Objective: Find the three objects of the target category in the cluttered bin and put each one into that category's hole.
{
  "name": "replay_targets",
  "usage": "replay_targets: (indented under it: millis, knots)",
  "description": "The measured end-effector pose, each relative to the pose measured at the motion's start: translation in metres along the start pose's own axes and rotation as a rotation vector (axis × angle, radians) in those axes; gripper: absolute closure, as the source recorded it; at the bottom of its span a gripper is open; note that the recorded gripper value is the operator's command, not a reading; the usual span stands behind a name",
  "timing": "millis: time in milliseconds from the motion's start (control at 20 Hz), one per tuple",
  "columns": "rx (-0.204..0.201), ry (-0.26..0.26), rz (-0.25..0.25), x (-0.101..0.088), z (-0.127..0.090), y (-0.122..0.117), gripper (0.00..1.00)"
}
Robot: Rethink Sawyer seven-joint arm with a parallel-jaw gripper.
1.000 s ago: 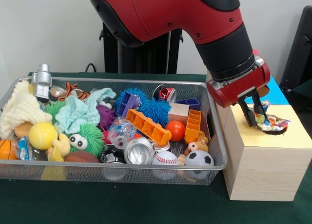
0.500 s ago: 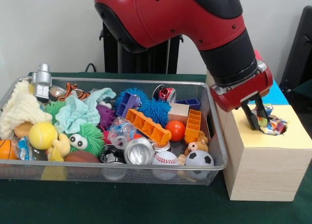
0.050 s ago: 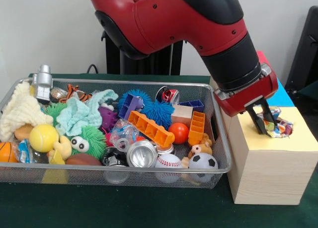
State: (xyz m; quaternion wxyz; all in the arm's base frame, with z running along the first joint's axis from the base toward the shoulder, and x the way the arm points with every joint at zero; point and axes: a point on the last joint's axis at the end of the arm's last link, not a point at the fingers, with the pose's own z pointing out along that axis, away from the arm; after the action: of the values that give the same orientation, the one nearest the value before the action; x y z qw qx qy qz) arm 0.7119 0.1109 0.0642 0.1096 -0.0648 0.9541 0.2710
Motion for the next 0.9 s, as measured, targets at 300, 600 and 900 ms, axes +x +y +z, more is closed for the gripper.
replay_targets:
  millis: [300,600,900]
  knots:
    - [-0.014,0.002,0.015,-0.0003,-0.0001,-0.0018,1.0]
    - [-0.016,0.004,0.016,-0.0006,-0.0002,-0.002,1.0]
    - [-0.03,0.034,0.009,0.0017,0.0014,0.0029,1.0]
